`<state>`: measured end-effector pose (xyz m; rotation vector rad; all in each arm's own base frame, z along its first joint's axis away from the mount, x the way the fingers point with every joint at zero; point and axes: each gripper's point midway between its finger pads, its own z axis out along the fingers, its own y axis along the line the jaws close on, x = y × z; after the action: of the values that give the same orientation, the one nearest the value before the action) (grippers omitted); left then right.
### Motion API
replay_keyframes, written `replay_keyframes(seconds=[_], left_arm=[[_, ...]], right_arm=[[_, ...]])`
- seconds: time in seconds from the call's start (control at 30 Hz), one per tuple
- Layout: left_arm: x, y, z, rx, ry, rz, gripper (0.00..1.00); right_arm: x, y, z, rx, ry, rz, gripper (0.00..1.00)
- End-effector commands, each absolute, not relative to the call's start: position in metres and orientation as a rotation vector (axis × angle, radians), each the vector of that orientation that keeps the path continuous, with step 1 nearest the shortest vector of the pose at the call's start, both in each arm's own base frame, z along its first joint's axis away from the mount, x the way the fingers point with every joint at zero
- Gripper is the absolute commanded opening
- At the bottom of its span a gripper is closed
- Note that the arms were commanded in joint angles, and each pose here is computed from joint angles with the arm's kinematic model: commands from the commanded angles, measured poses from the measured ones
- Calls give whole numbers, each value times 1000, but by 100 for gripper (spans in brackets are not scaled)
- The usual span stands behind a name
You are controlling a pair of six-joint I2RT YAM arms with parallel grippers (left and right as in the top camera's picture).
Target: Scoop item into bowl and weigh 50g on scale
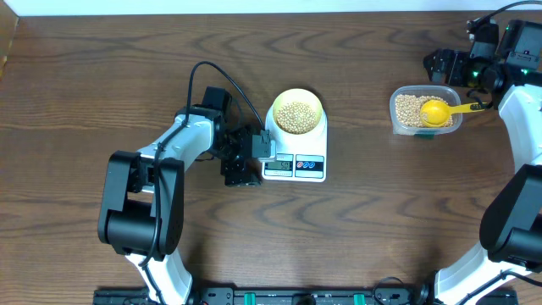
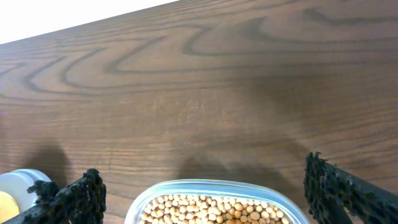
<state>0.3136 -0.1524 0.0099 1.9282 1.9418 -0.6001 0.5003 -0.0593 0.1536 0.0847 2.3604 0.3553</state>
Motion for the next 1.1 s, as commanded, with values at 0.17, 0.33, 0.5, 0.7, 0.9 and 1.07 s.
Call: replay_keyframes(seconds=[0.17,0.33,0.5,0.7,0.9,1.07], left_arm=[[308,-154,7,1941,1927,-625,98],[308,-154,7,1941,1927,-625,98],[308,-154,7,1941,1927,-625,98],[308,-154,7,1941,1927,-625,97],[308,-154,7,1941,1927,-625,98],[308,-154,7,1941,1927,-625,97]], right_arm=[[497,-57,159,64,2351,361,99],[497,-57,159,64,2351,361,99],[497,-57,159,64,2351,362,99],[493,-56,180,53,2316,349,99],[458,-47,259,17,2207,309,99],[409,-32,358,-52,1995,239,99]])
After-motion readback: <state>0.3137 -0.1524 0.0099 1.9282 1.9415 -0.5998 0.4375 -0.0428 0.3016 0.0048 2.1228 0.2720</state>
